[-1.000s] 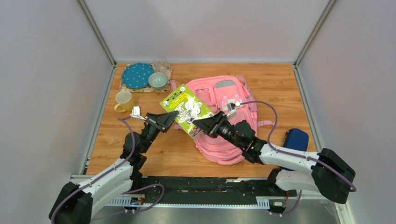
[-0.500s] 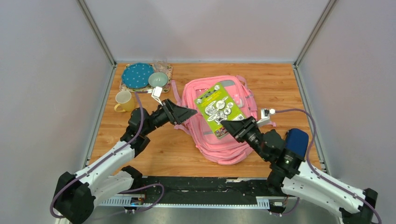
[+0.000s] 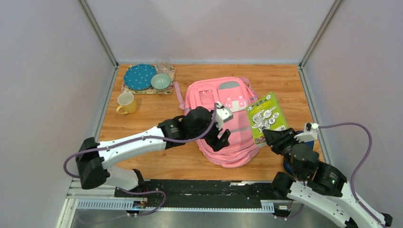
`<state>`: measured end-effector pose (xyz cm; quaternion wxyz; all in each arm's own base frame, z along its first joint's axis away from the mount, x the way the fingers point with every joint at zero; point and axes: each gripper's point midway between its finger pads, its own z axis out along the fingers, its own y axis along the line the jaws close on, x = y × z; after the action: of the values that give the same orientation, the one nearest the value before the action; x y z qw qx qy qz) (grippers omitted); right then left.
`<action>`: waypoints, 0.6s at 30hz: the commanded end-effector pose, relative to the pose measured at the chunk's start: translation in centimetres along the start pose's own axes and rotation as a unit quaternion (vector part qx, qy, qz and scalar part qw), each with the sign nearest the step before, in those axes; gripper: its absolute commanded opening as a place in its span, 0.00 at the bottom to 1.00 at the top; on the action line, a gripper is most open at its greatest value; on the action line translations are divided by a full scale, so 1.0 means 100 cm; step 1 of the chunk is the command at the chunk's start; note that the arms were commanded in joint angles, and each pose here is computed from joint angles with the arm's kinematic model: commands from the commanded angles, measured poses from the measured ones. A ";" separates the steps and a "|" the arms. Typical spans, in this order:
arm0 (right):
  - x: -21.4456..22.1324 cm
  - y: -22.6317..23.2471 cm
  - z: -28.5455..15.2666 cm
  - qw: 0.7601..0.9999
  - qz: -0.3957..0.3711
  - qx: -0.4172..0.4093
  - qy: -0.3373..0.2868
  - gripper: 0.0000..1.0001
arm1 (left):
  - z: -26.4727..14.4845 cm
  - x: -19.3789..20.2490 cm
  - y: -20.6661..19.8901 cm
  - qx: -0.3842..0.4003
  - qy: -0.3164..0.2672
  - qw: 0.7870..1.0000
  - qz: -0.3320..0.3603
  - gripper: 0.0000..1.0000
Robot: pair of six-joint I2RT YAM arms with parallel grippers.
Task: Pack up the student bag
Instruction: Place the book in the student bag.
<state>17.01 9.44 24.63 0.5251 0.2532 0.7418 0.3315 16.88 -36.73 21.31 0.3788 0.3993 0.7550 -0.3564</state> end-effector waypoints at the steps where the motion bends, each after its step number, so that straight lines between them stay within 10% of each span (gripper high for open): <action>1: -0.042 -0.014 -0.015 0.997 -0.012 0.040 -0.068 0.00 | 0.010 0.020 0.015 -0.069 0.094 0.980 0.163 0.82; 18: -0.050 -0.030 -0.027 0.996 0.006 0.036 -0.082 0.00 | 0.079 0.041 0.032 -0.124 0.133 0.943 0.279 0.81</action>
<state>15.59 4.18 23.32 0.5487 0.2647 0.7512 0.2541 18.70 -38.25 11.43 0.3551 0.5879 0.7206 -0.0953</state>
